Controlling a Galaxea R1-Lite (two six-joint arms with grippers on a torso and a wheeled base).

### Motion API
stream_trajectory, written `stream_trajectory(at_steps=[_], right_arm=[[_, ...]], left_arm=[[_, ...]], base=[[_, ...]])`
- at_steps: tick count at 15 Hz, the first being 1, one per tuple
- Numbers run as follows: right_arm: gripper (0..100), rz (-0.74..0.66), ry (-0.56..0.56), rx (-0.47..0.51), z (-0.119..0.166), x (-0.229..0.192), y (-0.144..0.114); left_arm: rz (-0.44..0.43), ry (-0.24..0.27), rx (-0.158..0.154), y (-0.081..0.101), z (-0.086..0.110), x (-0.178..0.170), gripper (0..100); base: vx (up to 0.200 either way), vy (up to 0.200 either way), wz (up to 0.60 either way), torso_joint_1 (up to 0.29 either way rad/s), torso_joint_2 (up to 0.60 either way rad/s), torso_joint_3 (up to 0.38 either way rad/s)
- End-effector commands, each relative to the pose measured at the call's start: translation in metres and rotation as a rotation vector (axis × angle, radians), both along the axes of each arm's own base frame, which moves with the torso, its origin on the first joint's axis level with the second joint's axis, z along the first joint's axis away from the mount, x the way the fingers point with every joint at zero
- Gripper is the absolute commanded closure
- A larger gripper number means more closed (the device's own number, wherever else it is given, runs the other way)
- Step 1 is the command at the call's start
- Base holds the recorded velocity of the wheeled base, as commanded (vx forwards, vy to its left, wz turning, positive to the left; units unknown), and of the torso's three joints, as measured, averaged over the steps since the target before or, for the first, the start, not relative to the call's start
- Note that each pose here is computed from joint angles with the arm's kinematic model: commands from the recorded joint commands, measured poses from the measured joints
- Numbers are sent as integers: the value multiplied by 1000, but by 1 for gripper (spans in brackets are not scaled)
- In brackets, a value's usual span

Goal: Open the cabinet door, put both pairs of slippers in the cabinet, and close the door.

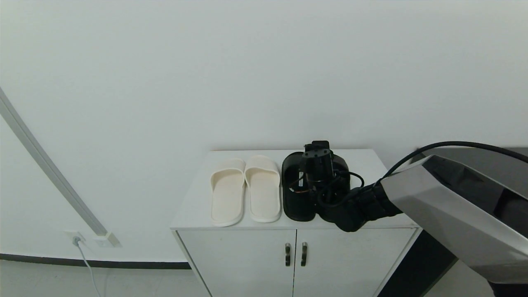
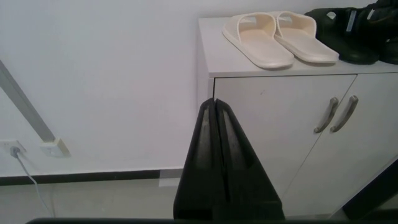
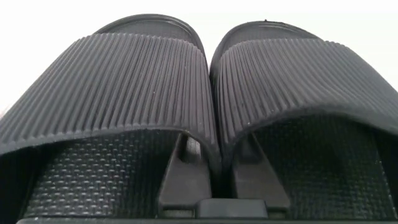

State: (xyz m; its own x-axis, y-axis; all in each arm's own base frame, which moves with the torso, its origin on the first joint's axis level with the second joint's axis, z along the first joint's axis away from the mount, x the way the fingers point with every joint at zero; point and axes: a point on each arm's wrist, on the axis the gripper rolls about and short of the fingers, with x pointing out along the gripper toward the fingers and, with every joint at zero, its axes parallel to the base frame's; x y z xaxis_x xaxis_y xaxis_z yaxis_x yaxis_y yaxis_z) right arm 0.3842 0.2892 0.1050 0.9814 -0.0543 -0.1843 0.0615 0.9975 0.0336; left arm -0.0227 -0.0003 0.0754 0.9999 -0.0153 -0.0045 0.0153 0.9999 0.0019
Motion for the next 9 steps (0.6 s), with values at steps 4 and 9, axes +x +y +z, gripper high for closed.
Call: stream_trajectory(at_steps=[4,9], right_arm=[[100,36,-15,-39,39,-36,-26],[100,506,-59,-52,58,-127,-69]], left_arm=[[0,0,0,0,0,0,100],[0,-1,1,0,0,0,100]], base=[[0,0,0,0,0,0],[0,0,0,0,0,0]])
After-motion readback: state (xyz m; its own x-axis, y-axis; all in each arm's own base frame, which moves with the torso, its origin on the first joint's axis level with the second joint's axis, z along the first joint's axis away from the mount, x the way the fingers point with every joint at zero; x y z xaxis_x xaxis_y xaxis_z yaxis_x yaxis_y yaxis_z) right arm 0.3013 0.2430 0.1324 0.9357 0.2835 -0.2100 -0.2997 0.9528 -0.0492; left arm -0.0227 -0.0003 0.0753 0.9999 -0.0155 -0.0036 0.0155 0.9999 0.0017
